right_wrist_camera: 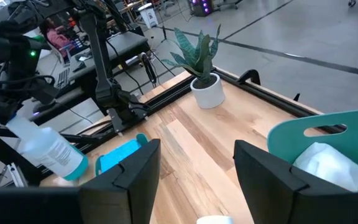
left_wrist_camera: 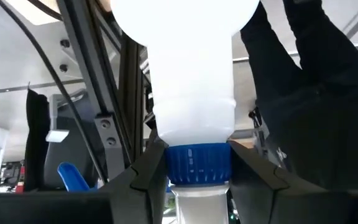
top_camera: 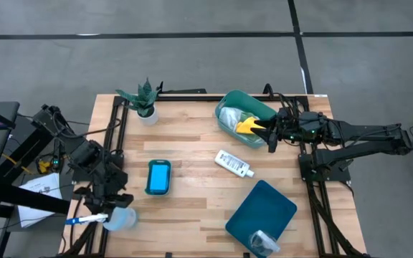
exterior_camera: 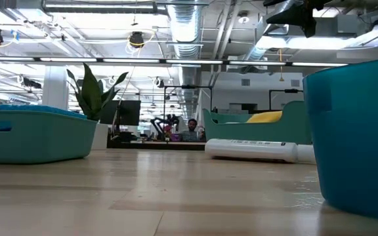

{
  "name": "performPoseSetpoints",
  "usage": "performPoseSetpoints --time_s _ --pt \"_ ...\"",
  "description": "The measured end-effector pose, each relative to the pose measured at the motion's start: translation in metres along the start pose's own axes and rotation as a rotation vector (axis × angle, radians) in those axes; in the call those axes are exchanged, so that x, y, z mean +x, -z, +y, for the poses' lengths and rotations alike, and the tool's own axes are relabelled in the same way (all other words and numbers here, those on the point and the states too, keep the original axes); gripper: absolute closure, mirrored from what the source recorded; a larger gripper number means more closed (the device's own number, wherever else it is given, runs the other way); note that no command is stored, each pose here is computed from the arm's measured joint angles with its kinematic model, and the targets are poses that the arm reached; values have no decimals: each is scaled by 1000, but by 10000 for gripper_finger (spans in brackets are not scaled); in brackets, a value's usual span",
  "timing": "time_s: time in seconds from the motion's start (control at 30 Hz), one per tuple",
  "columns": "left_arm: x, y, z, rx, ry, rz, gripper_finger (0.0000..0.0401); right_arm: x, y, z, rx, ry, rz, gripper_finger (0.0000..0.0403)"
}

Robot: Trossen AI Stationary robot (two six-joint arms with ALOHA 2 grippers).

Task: Pick & Place Kitchen Items
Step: Put the blue spray bottle into the blue bin

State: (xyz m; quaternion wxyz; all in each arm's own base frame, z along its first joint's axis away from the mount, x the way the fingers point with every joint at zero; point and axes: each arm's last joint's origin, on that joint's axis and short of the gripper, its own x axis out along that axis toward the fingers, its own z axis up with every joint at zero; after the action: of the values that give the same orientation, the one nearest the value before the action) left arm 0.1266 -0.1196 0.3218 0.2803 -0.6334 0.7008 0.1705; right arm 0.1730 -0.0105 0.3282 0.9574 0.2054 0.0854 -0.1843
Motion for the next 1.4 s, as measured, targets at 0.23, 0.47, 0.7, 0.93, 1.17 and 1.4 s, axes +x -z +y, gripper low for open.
performPoseSetpoints --time_s 0.23,0.47,0.7,0.93,1.17,1.4 --pt "2 -1 -3 -1 2 -8 272 0 0 0 -19 0 0 207" --pt "9 -2 -8 -9 -45 13 269 0 0 0 -28 -1 0 207" --pt "9 -1 -9 24 -29 7 204 0 0 0 -52 -3 2 207" --pt "9 -2 -10 86 -12 -22 151 0 0 0 -54 -3 2 207" --pt "9 -5 -10 120 17 -78 117 0 0 0 -52 -3 2 207" --pt "8 -9 -2 88 -50 -100 109 0 0 1 -44 -11 5 207"
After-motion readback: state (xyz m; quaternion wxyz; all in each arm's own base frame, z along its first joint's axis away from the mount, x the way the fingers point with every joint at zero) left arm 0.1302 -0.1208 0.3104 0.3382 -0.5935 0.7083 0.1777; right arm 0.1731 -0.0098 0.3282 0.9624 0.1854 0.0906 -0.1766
